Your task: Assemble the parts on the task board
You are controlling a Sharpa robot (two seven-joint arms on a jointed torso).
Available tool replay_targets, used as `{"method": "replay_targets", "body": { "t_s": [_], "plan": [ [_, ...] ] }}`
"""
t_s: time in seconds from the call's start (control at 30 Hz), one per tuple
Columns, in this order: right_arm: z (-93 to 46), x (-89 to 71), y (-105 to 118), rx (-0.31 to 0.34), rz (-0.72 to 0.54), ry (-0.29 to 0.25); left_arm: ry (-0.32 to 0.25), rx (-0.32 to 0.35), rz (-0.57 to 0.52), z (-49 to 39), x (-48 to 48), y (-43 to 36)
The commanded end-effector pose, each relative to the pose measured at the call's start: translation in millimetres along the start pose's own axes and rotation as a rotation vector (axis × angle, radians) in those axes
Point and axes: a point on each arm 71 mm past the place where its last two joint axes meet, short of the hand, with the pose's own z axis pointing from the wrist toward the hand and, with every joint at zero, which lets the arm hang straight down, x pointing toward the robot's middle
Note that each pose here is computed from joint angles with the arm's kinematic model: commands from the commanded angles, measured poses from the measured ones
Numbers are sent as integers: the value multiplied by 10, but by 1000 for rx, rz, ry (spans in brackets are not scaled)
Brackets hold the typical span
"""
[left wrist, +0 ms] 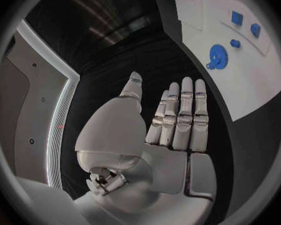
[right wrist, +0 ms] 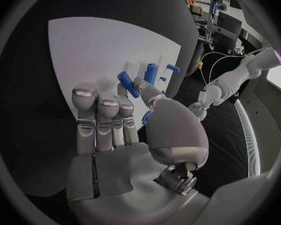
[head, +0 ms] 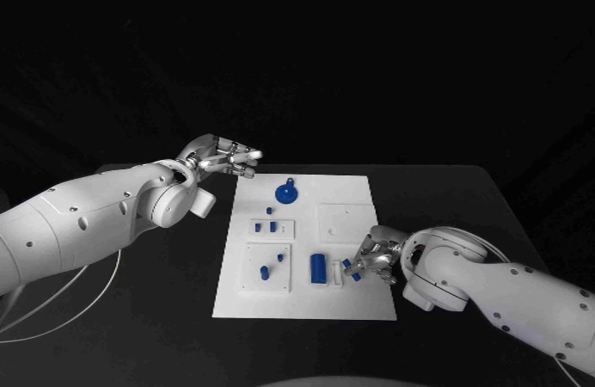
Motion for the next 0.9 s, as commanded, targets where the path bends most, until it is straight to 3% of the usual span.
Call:
{"method": "replay_targets", "body": {
  "t_s": [0.03,0.9],
  "plan": [
    [34,44,15,0,-2,22,24,-1,-7,9,34,-8],
    [141,153,115,-4,11,26,32,-26,3,15,57,10]
  ]
}}
